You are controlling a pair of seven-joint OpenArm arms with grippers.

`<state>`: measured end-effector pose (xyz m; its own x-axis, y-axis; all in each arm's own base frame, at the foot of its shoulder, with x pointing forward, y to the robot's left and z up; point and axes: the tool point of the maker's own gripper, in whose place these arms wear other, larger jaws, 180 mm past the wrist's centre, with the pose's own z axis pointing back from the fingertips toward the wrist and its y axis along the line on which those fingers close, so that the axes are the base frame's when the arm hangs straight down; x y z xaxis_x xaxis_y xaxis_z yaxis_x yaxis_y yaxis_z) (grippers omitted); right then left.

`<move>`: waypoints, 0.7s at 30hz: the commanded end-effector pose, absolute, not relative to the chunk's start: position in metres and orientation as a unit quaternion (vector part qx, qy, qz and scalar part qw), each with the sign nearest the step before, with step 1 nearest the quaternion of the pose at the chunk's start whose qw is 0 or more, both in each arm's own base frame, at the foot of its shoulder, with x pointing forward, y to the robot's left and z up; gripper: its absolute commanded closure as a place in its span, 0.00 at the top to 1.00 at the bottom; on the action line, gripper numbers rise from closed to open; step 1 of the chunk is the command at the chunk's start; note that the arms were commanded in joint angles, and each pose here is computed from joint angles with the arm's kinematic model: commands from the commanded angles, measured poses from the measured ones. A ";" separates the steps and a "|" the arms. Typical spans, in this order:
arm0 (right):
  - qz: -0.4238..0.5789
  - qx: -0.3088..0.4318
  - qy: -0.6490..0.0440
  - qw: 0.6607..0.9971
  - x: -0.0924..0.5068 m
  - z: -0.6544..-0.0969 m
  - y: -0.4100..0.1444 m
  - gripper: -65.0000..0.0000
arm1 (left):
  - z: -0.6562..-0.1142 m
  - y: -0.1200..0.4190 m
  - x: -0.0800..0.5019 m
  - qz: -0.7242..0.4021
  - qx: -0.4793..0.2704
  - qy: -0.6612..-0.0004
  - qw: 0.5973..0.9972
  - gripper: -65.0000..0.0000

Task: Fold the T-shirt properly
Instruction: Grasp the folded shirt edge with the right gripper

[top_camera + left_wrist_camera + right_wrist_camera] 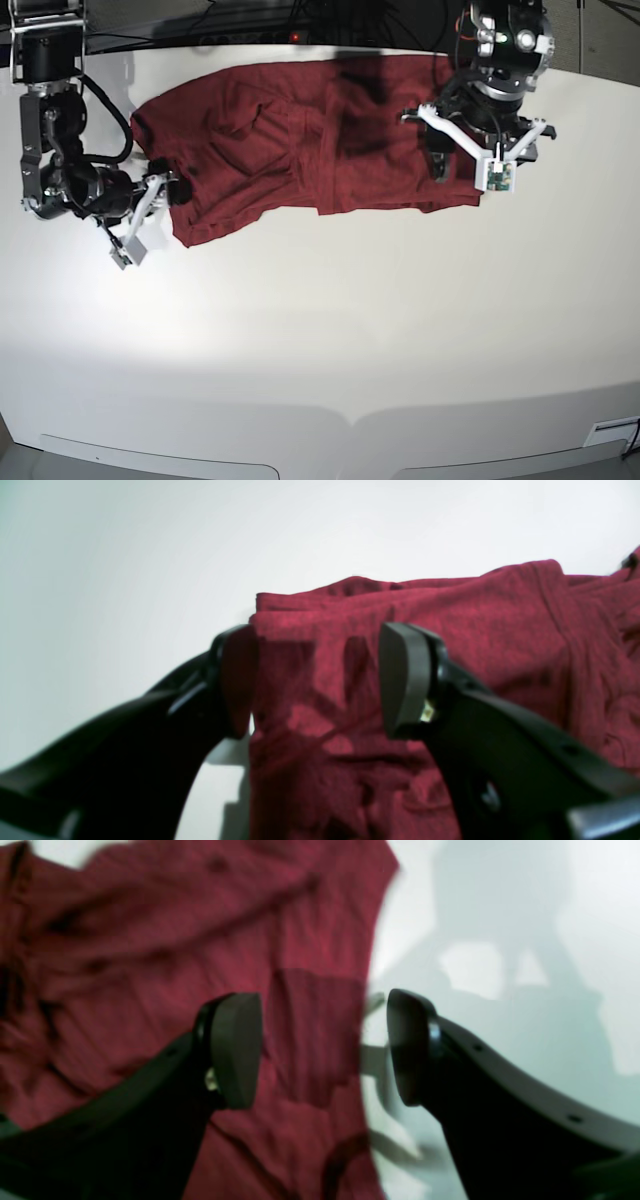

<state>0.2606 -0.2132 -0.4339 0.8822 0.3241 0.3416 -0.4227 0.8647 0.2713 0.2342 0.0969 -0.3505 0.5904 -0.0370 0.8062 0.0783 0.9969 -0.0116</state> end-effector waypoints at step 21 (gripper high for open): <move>0.206 0.220 -0.028 0.953 0.215 -0.427 -0.222 0.52 | -0.334 0.091 0.242 -0.046 -0.033 -0.489 0.871 0.57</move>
